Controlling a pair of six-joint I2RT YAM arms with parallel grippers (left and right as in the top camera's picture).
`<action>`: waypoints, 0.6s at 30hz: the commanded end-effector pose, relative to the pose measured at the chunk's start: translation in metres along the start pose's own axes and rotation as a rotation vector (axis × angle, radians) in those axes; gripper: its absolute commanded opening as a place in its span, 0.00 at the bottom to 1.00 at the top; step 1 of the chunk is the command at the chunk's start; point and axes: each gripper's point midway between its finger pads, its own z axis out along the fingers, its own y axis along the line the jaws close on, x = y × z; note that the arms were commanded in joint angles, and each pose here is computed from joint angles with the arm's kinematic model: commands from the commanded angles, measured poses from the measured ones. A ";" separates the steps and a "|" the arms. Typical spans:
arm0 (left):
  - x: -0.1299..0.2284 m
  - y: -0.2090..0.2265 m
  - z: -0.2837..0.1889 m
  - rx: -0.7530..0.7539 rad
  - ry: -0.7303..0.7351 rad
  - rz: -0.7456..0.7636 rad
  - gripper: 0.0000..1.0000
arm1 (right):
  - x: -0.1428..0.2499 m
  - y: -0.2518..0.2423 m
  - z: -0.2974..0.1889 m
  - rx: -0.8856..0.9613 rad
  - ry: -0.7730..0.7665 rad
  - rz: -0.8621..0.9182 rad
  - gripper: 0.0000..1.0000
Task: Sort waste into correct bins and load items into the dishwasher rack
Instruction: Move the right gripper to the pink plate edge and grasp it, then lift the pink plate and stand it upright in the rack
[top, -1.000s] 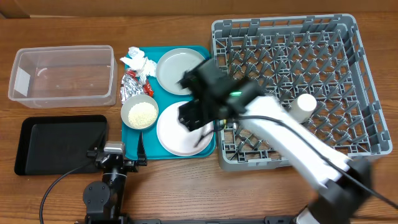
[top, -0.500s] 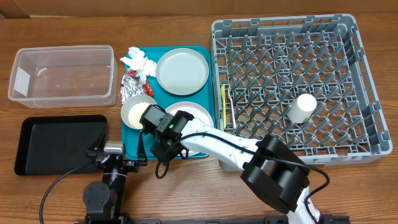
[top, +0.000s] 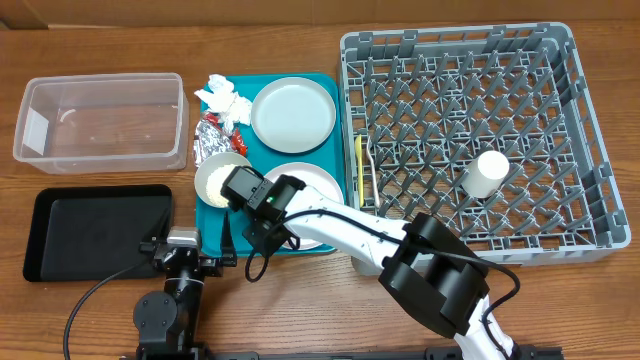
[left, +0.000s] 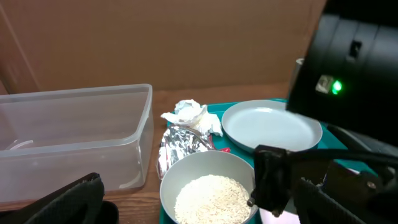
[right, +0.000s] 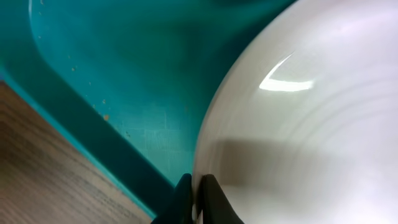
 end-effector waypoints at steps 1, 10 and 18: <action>0.000 0.001 0.000 -0.001 -0.006 0.012 1.00 | -0.013 -0.001 -0.016 0.022 -0.018 0.011 0.04; 0.000 0.001 0.000 0.000 -0.006 0.012 1.00 | -0.036 0.003 -0.057 0.015 -0.060 0.015 0.04; 0.000 0.001 0.000 -0.001 -0.006 0.012 1.00 | -0.066 0.007 -0.156 -0.009 -0.181 0.026 0.04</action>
